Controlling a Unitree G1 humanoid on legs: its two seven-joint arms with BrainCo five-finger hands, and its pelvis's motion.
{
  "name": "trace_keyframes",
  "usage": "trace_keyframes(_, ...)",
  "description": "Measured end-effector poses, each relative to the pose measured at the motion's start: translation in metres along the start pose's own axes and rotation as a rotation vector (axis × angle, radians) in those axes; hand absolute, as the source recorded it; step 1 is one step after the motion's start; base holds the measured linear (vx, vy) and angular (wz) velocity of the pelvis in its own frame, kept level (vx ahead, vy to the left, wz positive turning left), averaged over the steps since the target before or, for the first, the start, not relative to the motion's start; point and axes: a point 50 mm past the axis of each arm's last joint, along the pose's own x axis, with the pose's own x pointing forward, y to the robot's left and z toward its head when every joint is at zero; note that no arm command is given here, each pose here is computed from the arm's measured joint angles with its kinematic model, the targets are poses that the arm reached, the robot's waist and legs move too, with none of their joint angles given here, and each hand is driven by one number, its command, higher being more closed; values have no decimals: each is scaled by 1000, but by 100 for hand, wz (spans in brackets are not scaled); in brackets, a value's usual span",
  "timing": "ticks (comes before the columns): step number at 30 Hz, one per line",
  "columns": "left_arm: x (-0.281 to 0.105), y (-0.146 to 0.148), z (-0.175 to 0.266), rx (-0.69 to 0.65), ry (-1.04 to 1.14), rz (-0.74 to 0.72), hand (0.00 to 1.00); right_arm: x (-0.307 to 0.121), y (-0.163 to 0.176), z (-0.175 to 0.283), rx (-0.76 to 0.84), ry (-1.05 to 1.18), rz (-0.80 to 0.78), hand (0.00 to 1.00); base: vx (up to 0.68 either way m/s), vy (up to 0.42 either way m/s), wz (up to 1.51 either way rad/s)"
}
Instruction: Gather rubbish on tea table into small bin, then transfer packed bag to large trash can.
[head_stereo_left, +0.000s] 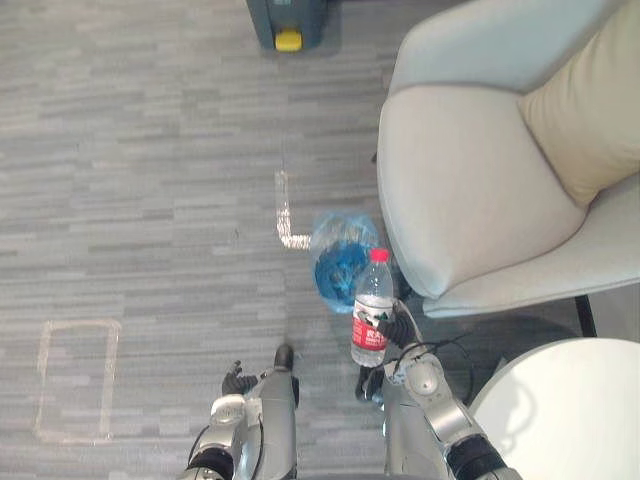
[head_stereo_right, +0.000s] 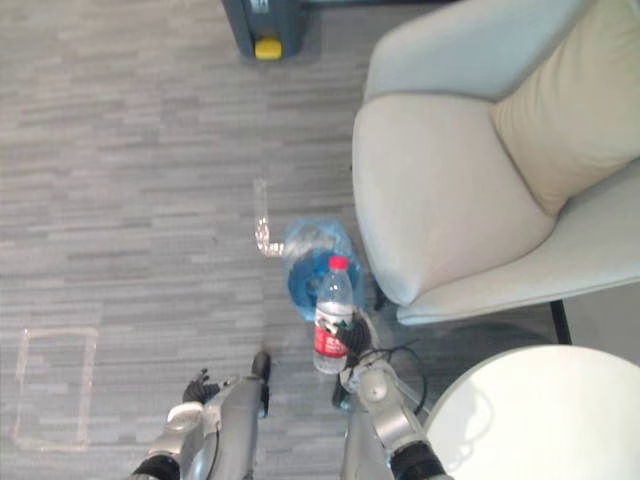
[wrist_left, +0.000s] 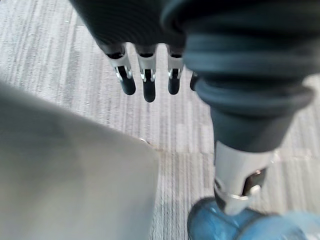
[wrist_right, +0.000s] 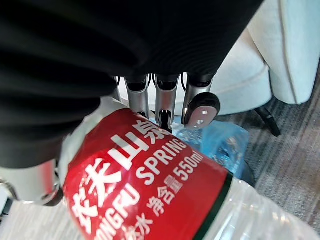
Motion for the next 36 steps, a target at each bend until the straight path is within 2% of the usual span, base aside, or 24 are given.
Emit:
trace_keyframes(7,7,-14,66,-93,-200,-4,0,48,-39,68,-27,-226,-160,100,-41,18,9)
trace_keyframes(16,3,-26,115,-175,-364,-48,0,83,-95,141,-101,-419,-356,100,12,9,11)
trace_keyframes(22,1,-30,128,-188,-406,-65,0,95,-106,143,-130,-379,-384,100,-30,16,-6)
trace_keyframes(23,0,-31,131,-191,-420,-68,0,95,-109,145,-123,-380,-400,0,-34,23,-12)
trace_keyframes(36,0,-30,139,-190,-447,-64,0,103,-135,166,-82,-396,-487,0,-16,23,-8)
